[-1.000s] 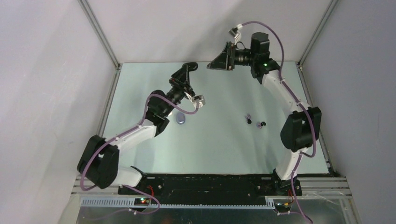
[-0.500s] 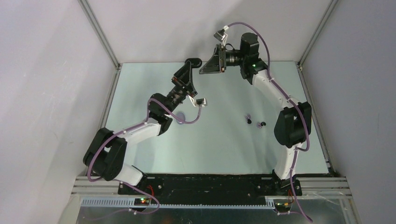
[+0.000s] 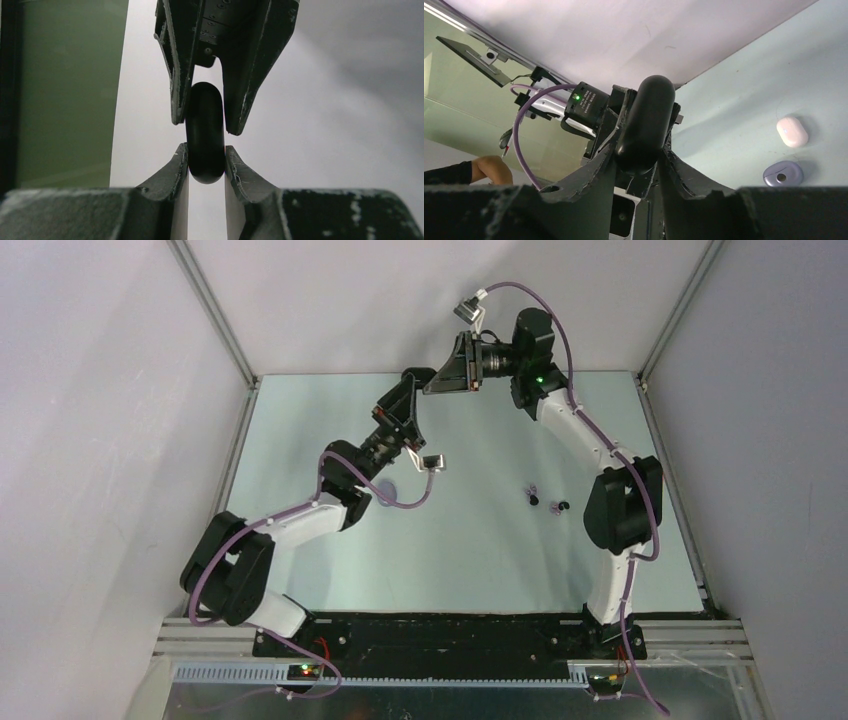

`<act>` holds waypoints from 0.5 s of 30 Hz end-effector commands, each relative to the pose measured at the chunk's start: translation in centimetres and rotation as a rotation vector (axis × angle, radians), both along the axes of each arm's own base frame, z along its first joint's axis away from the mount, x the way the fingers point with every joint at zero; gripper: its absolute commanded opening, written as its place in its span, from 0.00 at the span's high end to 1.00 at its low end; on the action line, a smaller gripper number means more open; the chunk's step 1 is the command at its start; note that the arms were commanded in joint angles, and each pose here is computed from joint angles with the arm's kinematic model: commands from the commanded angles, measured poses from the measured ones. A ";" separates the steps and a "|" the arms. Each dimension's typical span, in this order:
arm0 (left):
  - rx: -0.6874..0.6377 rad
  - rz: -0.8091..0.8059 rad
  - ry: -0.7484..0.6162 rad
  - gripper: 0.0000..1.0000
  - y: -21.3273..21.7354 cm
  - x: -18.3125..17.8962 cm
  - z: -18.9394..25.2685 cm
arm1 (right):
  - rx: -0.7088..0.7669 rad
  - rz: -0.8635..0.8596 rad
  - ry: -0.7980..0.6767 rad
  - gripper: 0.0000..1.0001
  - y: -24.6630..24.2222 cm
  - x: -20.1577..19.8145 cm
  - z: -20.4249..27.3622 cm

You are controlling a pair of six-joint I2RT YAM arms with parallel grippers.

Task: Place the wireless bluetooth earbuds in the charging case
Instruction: Pick up the charging case at the center of the board.

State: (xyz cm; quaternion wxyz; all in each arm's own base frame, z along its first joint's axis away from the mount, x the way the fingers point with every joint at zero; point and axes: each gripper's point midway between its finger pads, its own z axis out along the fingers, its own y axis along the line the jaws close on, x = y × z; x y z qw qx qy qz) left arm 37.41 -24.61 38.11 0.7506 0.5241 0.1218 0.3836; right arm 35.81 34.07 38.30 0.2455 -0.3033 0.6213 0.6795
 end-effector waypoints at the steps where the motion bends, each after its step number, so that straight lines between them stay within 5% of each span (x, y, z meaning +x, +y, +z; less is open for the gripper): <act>1: 0.007 -0.028 -0.083 1.00 -0.5 -1.3 1.2 | 0.025 -0.015 -0.060 0.56 0.1 0.2 1.8; 6: 0.034 -0.037 -0.086 1.00 -0.8 -1.5 0.6 | 0.036 -0.007 -0.074 0.45 -0.1 -0.1 2.4; 10: 0.045 -0.038 -0.087 1.00 -1.0 -1.5 0.4 | 0.035 -0.013 -0.073 0.58 0.0 -0.1 2.3; 15: 0.043 -0.024 -0.090 0.95 -0.9 -1.3 0.6 | 0.023 -0.039 -0.068 0.88 -0.3 0.4 1.9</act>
